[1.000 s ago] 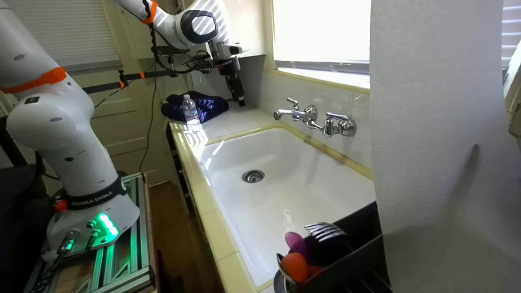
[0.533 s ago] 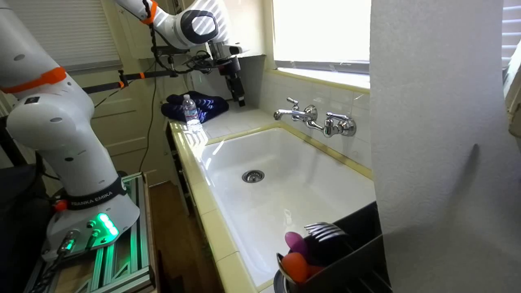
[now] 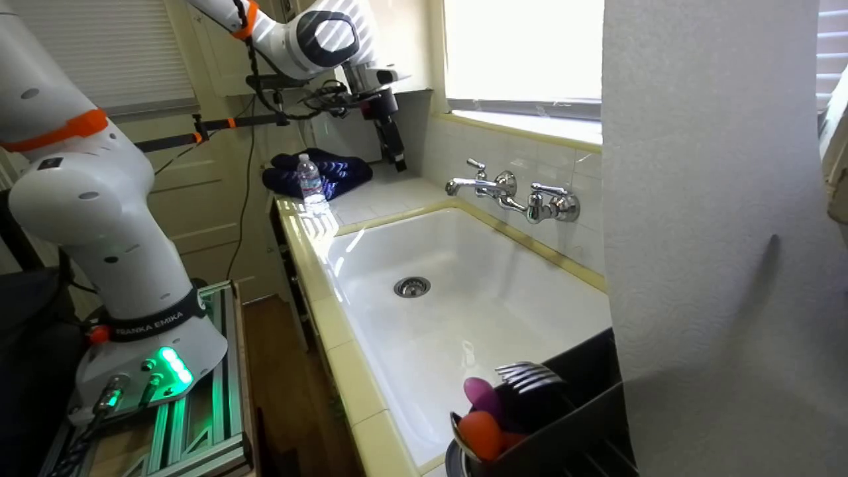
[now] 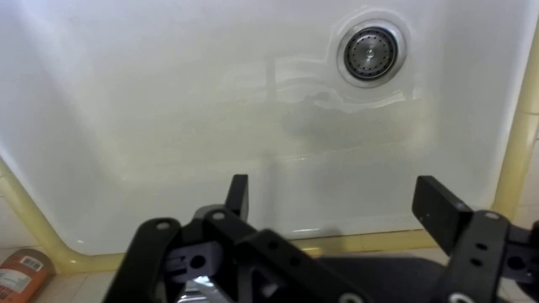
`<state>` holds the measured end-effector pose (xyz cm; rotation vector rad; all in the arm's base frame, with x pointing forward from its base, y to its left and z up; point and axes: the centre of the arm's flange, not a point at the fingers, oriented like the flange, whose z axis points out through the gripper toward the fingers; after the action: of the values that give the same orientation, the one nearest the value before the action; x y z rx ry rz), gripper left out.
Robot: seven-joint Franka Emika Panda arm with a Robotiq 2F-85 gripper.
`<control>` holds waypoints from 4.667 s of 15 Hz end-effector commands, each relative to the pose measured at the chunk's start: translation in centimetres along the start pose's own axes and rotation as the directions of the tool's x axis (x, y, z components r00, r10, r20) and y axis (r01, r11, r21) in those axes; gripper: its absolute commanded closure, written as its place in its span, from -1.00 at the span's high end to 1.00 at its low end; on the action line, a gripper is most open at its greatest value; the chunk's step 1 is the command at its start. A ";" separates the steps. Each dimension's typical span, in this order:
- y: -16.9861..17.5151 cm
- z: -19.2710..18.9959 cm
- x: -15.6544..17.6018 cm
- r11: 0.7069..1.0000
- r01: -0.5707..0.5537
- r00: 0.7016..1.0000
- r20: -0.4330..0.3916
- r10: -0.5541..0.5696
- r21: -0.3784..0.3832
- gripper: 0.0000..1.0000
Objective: Pull up the paper
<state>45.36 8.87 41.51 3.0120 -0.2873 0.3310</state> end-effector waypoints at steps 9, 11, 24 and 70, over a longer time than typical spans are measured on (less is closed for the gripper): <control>8.8 -6.9 2.6 0.928 -0.152 0.976 -0.200 0.087 -0.341 1.00; 10.5 -8.7 2.6 0.903 -0.140 0.979 -0.193 0.066 -0.405 1.00; 11.7 -10.0 2.9 0.883 -0.167 0.976 -0.198 0.086 -0.438 1.00; 38.4 -23.5 12.2 0.808 -0.062 0.902 -0.379 -0.206 -0.586 0.23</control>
<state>43.43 -27.16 69.60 2.2457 -0.2109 0.7157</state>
